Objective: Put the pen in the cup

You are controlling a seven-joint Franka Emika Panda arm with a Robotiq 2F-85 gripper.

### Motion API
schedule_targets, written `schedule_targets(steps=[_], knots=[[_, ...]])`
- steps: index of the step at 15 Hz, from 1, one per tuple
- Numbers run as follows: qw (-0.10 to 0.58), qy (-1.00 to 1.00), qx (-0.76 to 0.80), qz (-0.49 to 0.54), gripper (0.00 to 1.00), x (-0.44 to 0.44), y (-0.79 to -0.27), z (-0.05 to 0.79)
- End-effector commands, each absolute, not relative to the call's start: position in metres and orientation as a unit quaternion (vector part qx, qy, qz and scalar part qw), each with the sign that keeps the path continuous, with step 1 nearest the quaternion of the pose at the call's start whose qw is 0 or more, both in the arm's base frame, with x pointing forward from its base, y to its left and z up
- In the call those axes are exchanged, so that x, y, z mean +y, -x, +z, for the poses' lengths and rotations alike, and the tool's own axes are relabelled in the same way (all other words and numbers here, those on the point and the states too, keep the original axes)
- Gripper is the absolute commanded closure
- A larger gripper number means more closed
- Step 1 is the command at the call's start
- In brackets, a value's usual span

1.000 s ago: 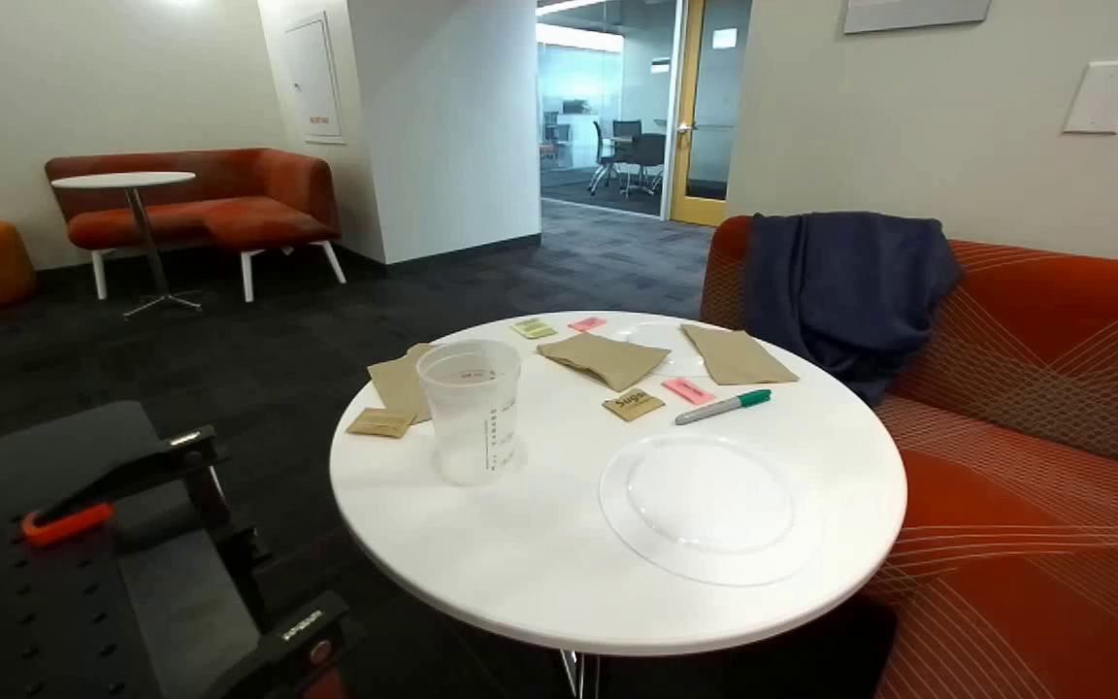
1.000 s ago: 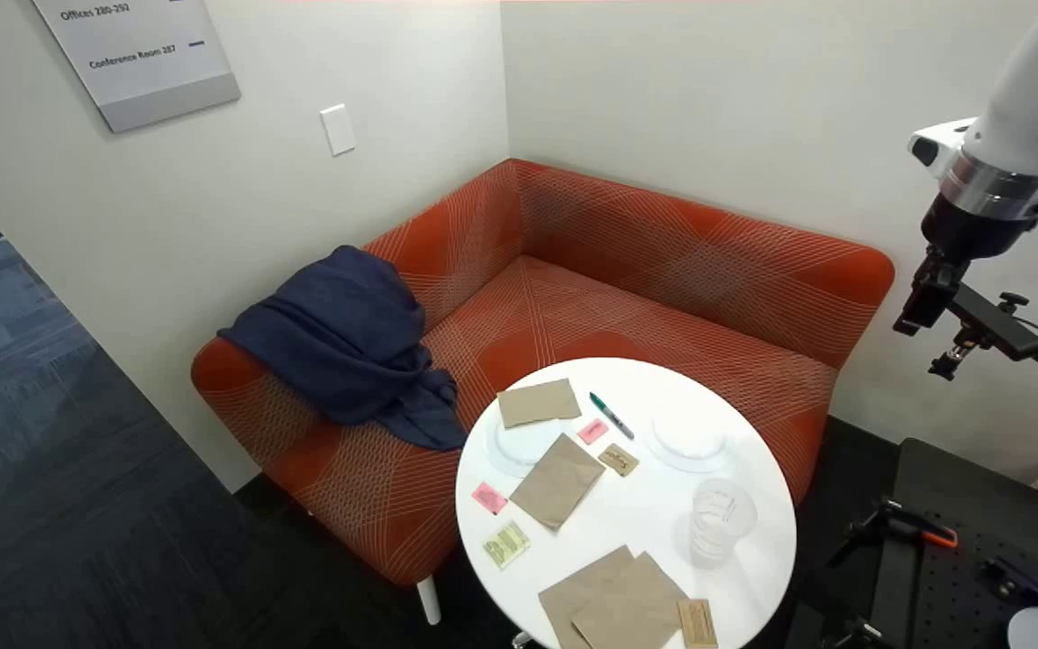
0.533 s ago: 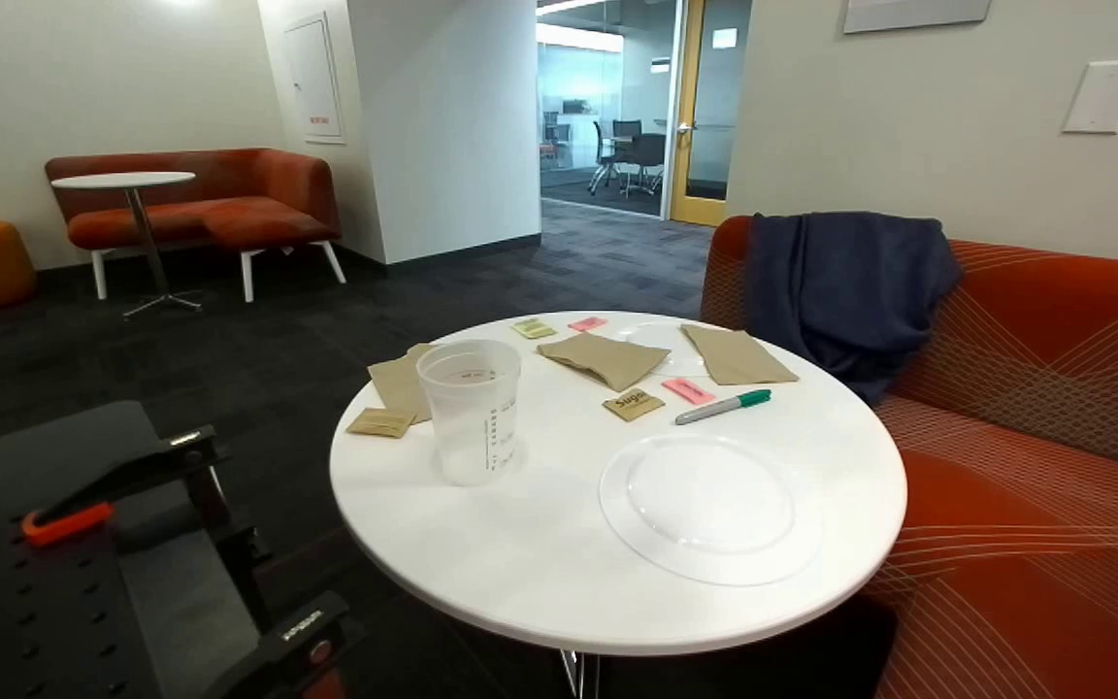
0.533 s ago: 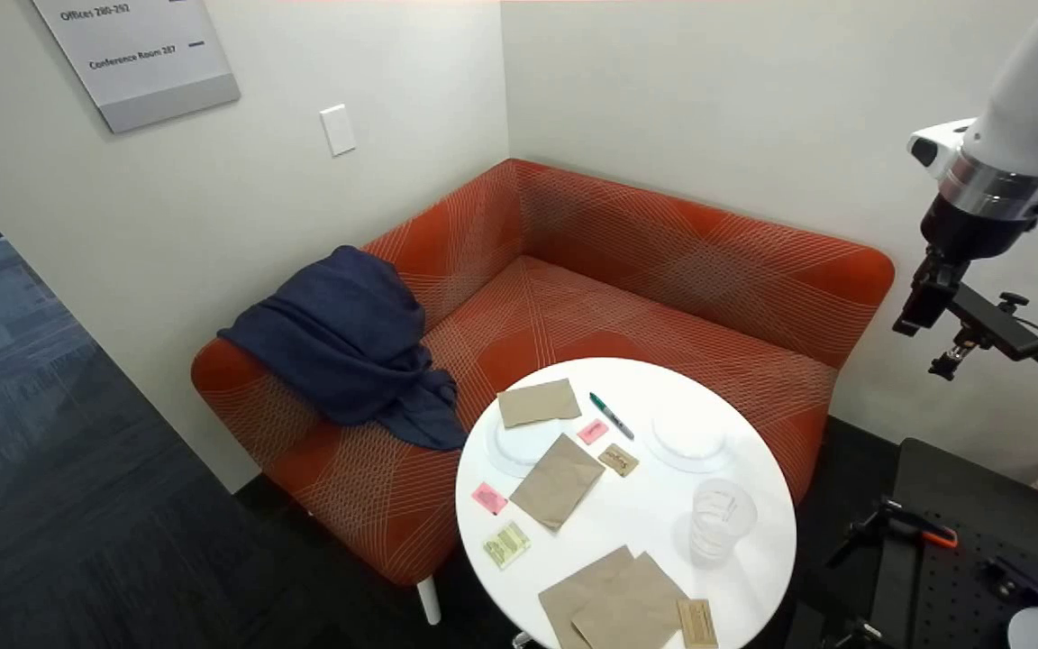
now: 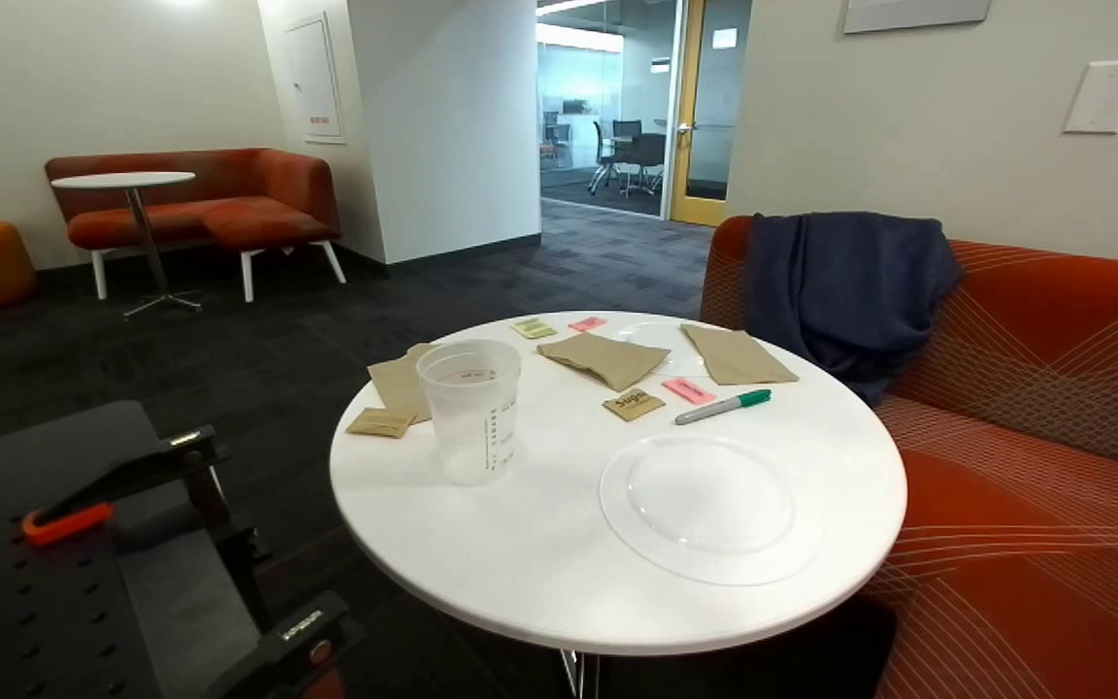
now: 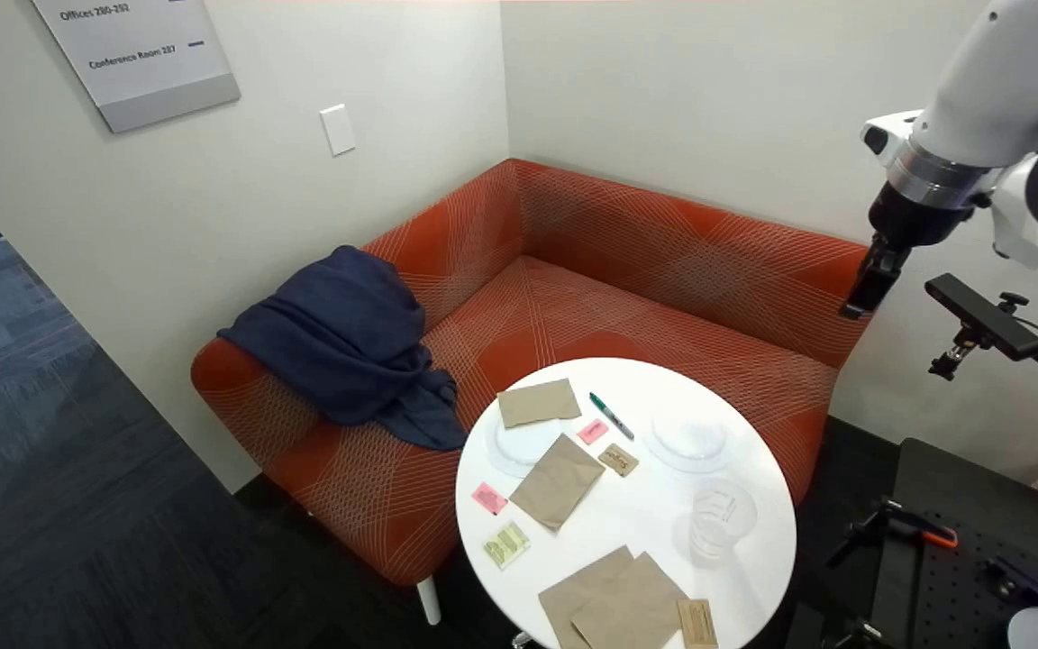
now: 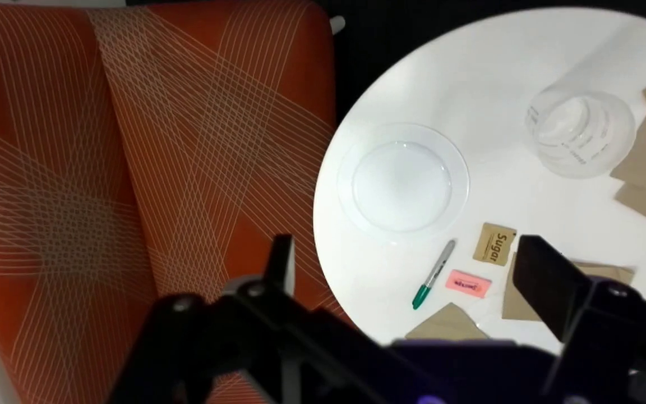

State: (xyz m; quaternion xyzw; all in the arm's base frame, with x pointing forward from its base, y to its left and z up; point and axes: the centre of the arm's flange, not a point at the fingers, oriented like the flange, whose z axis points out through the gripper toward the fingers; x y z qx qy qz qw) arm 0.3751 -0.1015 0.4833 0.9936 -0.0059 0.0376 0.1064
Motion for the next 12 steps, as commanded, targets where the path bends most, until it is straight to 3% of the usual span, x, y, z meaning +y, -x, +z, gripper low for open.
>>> schedule_targets(steps=[1, 12], knots=[[0.087, -0.994, -0.012, 0.058, 0.00, -0.099, -0.430, 0.480], [0.043, -0.994, -0.063, 0.079, 0.00, -0.085, -0.555, 0.412]])
